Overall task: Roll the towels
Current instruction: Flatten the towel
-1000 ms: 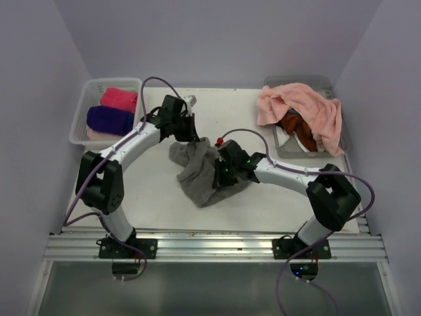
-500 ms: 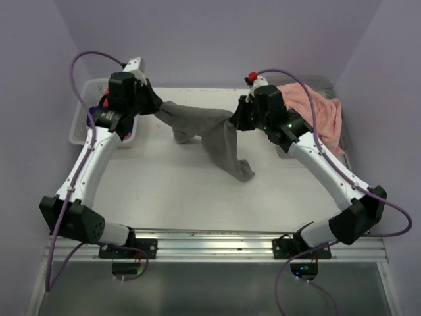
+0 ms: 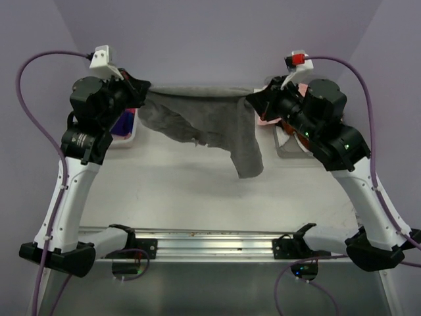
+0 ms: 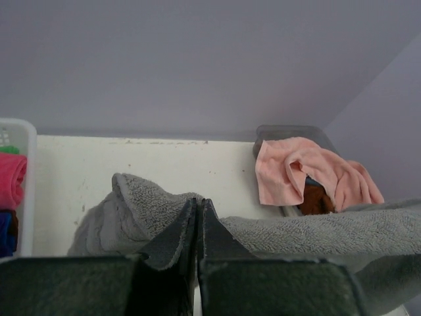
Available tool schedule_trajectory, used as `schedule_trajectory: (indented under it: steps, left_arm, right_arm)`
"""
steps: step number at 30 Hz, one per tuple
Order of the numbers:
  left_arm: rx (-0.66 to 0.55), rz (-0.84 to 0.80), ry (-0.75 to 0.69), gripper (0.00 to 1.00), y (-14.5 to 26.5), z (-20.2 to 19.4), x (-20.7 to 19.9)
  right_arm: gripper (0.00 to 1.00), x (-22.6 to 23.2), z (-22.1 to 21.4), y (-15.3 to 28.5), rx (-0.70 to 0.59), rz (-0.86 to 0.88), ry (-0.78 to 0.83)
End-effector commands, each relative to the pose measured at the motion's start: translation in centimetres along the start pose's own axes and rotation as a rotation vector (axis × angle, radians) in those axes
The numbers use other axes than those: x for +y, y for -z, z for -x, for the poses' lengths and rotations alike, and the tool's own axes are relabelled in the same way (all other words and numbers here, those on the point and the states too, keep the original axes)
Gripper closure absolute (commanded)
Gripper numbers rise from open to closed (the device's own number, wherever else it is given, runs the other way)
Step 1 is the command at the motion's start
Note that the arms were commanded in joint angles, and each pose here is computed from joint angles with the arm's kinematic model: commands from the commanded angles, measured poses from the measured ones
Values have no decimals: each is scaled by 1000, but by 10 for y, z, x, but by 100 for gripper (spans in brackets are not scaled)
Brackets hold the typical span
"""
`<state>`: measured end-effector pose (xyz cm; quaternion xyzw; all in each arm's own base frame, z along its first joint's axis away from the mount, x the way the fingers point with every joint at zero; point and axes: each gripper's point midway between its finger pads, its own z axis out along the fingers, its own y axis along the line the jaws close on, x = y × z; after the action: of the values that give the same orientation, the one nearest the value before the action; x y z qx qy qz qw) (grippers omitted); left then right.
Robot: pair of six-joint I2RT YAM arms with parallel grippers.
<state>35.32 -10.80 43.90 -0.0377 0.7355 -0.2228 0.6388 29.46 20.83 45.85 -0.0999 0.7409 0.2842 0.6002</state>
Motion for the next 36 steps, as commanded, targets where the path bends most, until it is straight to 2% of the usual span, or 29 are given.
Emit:
schedule_trajectory:
  steps: [1, 3, 6, 7, 10, 11, 13, 14, 15, 17, 20, 22, 23, 25, 26, 29, 30, 34, 36]
  left_arm:
    - [-87, 65, -17, 100, 0, 23, 14]
    - [-35, 76, 3, 100, -14, 1, 21]
    - [62, 68, 35, 100, -35, -43, 31]
    - [84, 74, 43, 100, -40, -54, 35]
    - [167, 105, 76, 100, -55, -94, 50]
    - [180, 110, 80, 100, -58, -101, 52]
    - [220, 124, 88, 100, -63, -116, 58]
    - [240, 126, 90, 100, -64, -121, 59]
    - [253, 130, 91, 100, -66, -126, 61]
    - [257, 122, 94, 100, -67, -128, 60]
    - [272, 125, 100, 100, -68, -136, 62]
    - [283, 130, 104, 100, -69, -142, 64]
    - [291, 135, 103, 100, -70, -146, 66]
    - [294, 143, 99, 100, -70, -148, 68]
    - [294, 151, 95, 100, -71, -148, 70]
    - [300, 168, 86, 100, -71, -151, 74]
    - [300, 172, 80, 100, -71, -151, 75]
    - [299, 183, 72, 100, -71, -149, 77]
    - [298, 186, 69, 100, -70, -148, 77]
  right_arm:
    - [100, -6, 29, 18, -81, -35, 42]
    - [100, -20, 28, 8, -73, -106, 70]
    - [100, -46, 7, -32, 23, -177, 86]
    - [100, -58, -17, -62, 101, -182, 76]
    - [100, -96, -37, -99, 173, -224, 18]
    - [100, -118, -64, -124, 250, -263, 6]
    - [68, -123, -64, -140, 277, -270, 9]
    - [53, -128, -94, -153, 382, -265, -8]
    - [30, -123, -88, -156, 380, -244, -16]
    - [22, -118, -93, -156, 396, -225, -38]
    - [22, -129, -135, -146, 450, -258, -73]
    - [24, -124, -135, -130, 422, -251, -93]
    - [26, -129, -170, -118, 494, -266, -113]
    - [28, -132, -182, -94, 494, -306, -117]
    - [28, -139, -221, -79, 570, -342, -148]
    - [26, -136, -248, -56, 577, -368, -234]
    - [25, -140, -276, -44, 624, -400, -258]
    - [25, -145, -299, -51, 614, -460, -305]
    - [25, -154, -297, -64, 583, -509, -311]
